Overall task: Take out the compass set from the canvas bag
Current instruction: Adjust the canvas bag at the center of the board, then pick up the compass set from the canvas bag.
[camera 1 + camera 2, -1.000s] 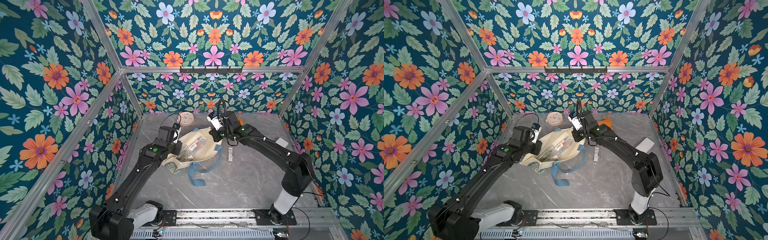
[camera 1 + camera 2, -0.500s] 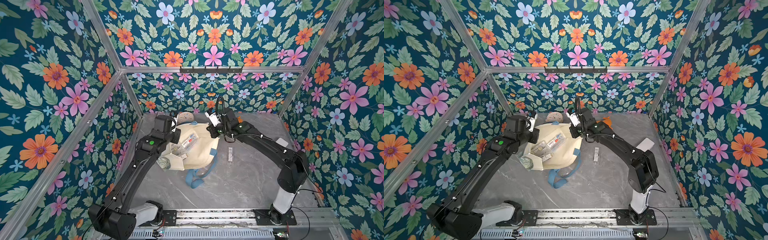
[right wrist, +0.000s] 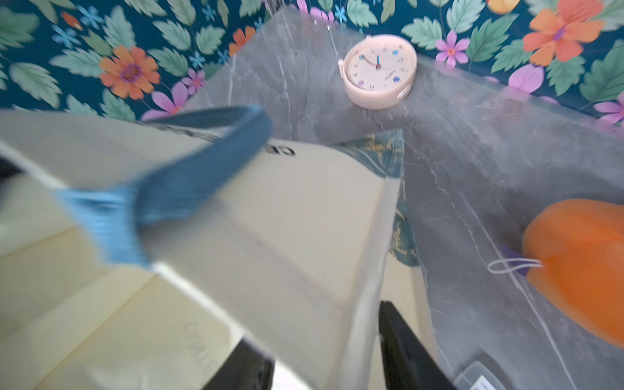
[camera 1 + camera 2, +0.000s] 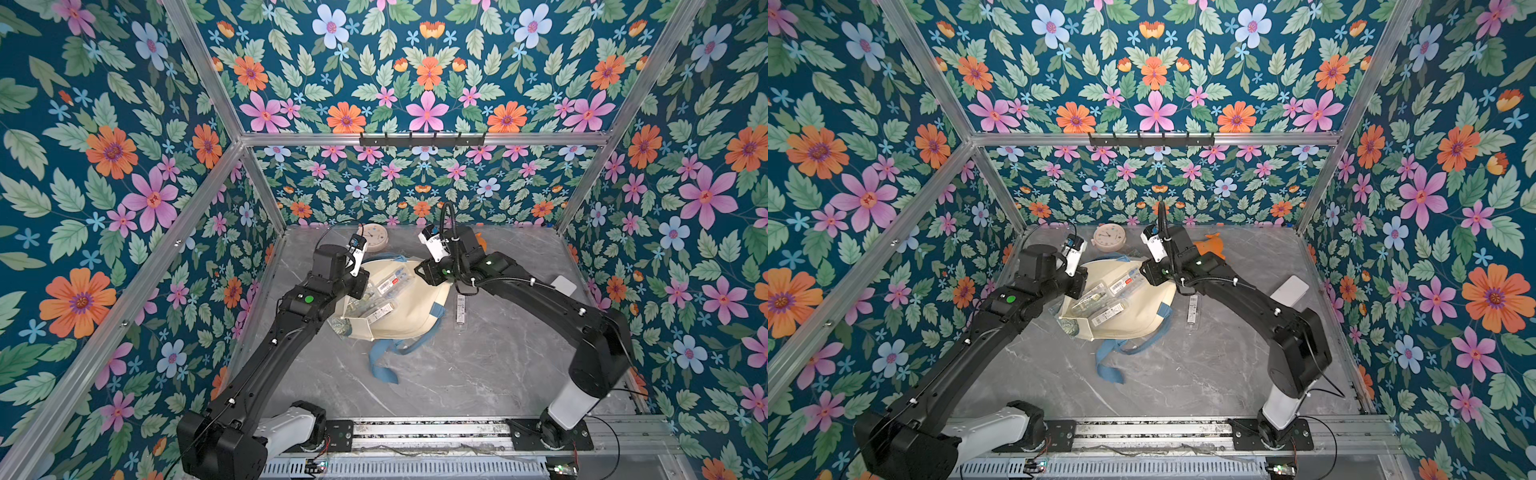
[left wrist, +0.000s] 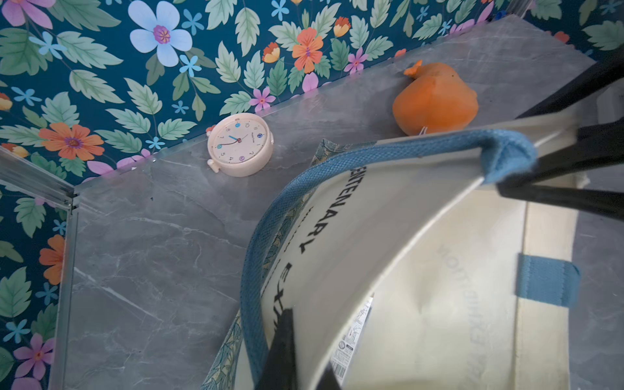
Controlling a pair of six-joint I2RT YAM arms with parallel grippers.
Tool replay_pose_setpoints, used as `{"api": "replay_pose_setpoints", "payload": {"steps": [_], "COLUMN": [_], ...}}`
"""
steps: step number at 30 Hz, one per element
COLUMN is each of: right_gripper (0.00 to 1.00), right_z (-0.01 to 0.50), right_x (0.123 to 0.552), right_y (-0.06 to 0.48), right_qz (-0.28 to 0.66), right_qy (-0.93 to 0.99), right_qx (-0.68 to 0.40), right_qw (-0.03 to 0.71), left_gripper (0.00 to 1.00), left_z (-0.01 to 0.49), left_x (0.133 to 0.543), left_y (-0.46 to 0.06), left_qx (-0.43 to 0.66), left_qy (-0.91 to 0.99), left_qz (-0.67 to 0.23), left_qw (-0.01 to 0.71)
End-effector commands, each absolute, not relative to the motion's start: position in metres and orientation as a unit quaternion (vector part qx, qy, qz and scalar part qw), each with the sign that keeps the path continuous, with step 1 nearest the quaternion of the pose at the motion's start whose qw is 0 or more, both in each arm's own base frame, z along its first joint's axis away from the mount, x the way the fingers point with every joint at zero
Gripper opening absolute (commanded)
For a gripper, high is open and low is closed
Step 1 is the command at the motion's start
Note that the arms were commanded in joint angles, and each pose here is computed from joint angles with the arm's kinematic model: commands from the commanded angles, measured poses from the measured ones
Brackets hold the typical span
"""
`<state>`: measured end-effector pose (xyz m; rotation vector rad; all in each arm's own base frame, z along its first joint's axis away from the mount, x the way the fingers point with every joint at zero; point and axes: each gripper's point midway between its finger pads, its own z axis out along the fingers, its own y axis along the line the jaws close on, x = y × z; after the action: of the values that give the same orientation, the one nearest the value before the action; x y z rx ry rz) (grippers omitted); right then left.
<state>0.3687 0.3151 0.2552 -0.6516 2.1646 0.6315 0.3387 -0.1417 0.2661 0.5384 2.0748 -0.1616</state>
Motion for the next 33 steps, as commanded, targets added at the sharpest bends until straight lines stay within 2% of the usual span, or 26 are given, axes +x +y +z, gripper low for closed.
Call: {"api": "replay_pose_setpoints", "payload": {"steps": [1,5,9,12,13,17,22,26,29,33], "right_gripper": [0.51,0.51,0.48,0.44,0.43,0.43,0.55,0.67,0.74,0.75], "right_z": [0.27,0.271,0.238,0.207,0.18,0.136,0.104,0.103,0.109,0.107], "right_x": [0.347,0.309,0.279,0.284,0.29,0.309,0.325,0.33,0.324,0.294], "right_y": [0.31,0.344,0.393,0.405,0.408,0.411,0.413,0.415,0.425,0.437], "right_qz": [0.264,0.281,0.315,0.306,0.288,0.254,0.26,0.277,0.281,0.286], "right_qy": [0.855,0.841,0.84,0.857,0.868,0.887,0.91,0.91,0.894,0.798], "right_qx": [-0.209,-0.197,-0.217,-0.209,-0.209,-0.196,-0.157,-0.144,-0.217,-0.446], "right_qw": [0.394,0.418,0.384,0.358,0.346,0.331,0.284,0.273,0.275,0.286], "left_gripper": [0.0,0.0,0.0,0.0,0.0,0.0,0.0,0.0,0.0,0.0], "left_z": [0.288,0.292,0.293,0.295,0.296,0.298,0.299,0.295,0.293,0.291], "left_x": [0.345,0.344,0.344,0.343,0.342,0.339,0.334,0.33,0.329,0.328], "left_y": [-0.15,-0.15,-0.153,-0.156,-0.158,-0.161,-0.162,-0.162,-0.163,-0.163], "left_qx": [0.225,0.223,0.224,0.225,0.226,0.229,0.23,0.232,0.234,0.237], "left_qy": [0.822,0.818,0.815,0.812,0.811,0.806,0.804,0.804,0.805,0.804], "left_qz": [-0.084,-0.085,-0.093,-0.101,-0.104,-0.115,-0.119,-0.123,-0.125,-0.124], "left_qw": [0.517,0.524,0.526,0.529,0.53,0.533,0.535,0.533,0.531,0.531]}}
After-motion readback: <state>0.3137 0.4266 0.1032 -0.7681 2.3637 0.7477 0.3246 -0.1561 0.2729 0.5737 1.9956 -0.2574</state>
